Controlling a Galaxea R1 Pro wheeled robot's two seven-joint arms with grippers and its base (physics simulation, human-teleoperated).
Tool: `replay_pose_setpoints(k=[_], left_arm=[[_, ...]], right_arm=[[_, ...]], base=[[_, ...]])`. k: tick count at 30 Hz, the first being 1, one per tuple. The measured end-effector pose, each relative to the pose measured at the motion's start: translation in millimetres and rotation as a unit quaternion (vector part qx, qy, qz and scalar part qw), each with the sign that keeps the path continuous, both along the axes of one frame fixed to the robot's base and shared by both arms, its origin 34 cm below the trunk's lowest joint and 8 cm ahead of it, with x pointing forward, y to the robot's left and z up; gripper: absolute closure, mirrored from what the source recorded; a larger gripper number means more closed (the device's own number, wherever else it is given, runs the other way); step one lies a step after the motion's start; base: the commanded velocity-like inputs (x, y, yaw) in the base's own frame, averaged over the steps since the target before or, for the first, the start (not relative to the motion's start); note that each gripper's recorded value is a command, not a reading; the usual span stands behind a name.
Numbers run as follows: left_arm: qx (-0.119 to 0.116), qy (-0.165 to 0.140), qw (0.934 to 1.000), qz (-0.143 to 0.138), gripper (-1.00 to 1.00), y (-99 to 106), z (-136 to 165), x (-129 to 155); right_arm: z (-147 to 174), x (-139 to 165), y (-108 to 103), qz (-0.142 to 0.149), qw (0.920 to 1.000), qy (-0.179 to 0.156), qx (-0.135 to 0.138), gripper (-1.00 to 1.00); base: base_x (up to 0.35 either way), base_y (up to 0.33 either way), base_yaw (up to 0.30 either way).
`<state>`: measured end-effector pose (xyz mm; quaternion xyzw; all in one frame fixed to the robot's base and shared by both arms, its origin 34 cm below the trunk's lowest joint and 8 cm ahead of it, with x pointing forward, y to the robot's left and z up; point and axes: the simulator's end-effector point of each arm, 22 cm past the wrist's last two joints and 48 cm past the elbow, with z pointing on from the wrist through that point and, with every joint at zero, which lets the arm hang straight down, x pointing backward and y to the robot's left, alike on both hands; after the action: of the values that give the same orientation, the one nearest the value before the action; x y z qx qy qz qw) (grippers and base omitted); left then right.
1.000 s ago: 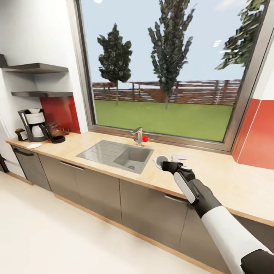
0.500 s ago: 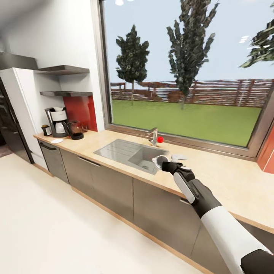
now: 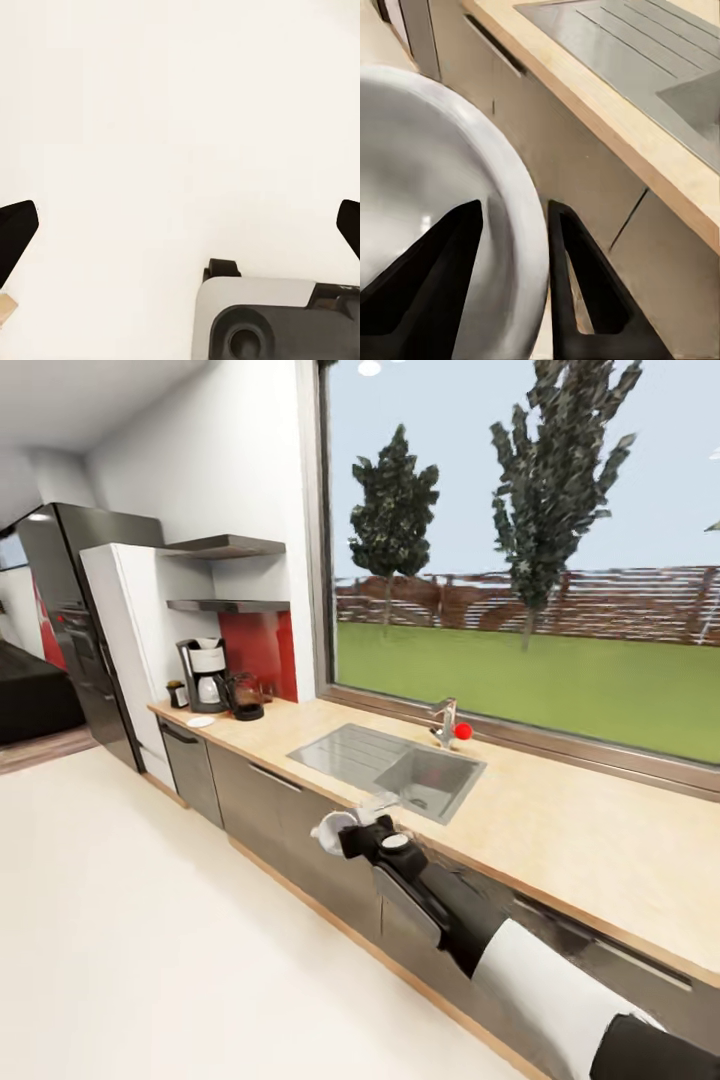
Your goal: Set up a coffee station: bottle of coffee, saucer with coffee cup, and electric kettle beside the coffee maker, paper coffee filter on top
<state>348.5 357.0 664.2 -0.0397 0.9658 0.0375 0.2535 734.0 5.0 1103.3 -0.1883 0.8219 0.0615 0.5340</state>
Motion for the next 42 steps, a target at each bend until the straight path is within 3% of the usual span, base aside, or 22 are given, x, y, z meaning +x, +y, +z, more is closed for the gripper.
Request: replay_pose_setpoints(k=[3, 7, 10, 15, 17, 20, 23, 26, 30, 33, 42], left_arm=[[0.0, 0.0, 1.0, -0.002, -1.0, -0.6, -0.2, -0.2], [0.0, 0.0, 1.0, -0.004, -1.0, -1.4, 0.0, 0.2], [-0.004, 0.001, 1.0, -0.006, -1.0, -6.6, -0.9, -0.3], [-0.011, -0.003, 0.9999, -0.007, -1.0, -14.5, -0.5, 3.5], [-0.012, -0.007, 0.9999, -0.007, -1.0, -16.3, 1.0, 8.9], [-0.012, -0.01, 0.9999, -0.004, -1.0, -15.0, 2.2, 11.9], [-0.012, -0.011, 0.9999, 0.001, -1.0, -12.5, 2.5, 11.8], [-0.011, -0.026, 0.9996, 0.005, -1.0, -10.9, 5.2, 15.0], [-0.011, -0.04, 0.9991, 0.009, -1.0, -11.2, 7.1, 15.2], [-0.011, -0.039, 0.9991, 0.01, -1.0, -11.8, 6.2, 12.6], [-0.014, -0.034, 0.9993, 0.009, -1.0, -14.5, 3.2, 8.2]], right_arm=[[-66.1, -30.8, 9.2, 0.006, 0.9982, 0.057, -0.02, 1.0], [-128.2, -78.0, 20.2, 0.013, 0.993, 0.116, -0.02, 1.0], [-181.0, -117.2, 13.6, 0.008, 0.9858, 0.165, -0.029, 1.0], [-281.4, -167.7, -50.8, -0.036, 0.9593, 0.261, -0.102, 1.0], [-320.8, -192.7, -91.4, -0.062, 0.9409, 0.302, -0.14, 1.0], [-349.0, -212.7, -129.6, -0.088, 0.9274, 0.323, -0.167, 1.0], [-368.7, -227.6, -146.7, -0.089, 0.9246, 0.336, -0.157, 1.0], [-390.0, -252.4, -143.4, -0.051, 0.924, 0.362, -0.111, 1.0], [-396.6, -255.6, -150.7, -0.04, 0.9329, 0.347, -0.086, 1.0], [-396.5, -253.1, -153.0, -0.038, 0.9371, 0.337, -0.082, 1.0], [-399.2, -254.9, -153.3, -0.037, 0.9365, 0.339, -0.082, 1.0]], base=[[0.0, 0.0, 0.269], [0.0, 0.0, 0.269], [0.0, 0.0, 0.269], [0.0, 0.0, 0.269], [0.0, 0.0, 0.269], [0.0, 0.0, 0.269], [0.0, 0.0, 0.269], [0.0, 0.0, 0.269], [0.0, 0.0, 0.269], [0.0, 0.0, 0.267], [0.0, 0.0, 0.24]])
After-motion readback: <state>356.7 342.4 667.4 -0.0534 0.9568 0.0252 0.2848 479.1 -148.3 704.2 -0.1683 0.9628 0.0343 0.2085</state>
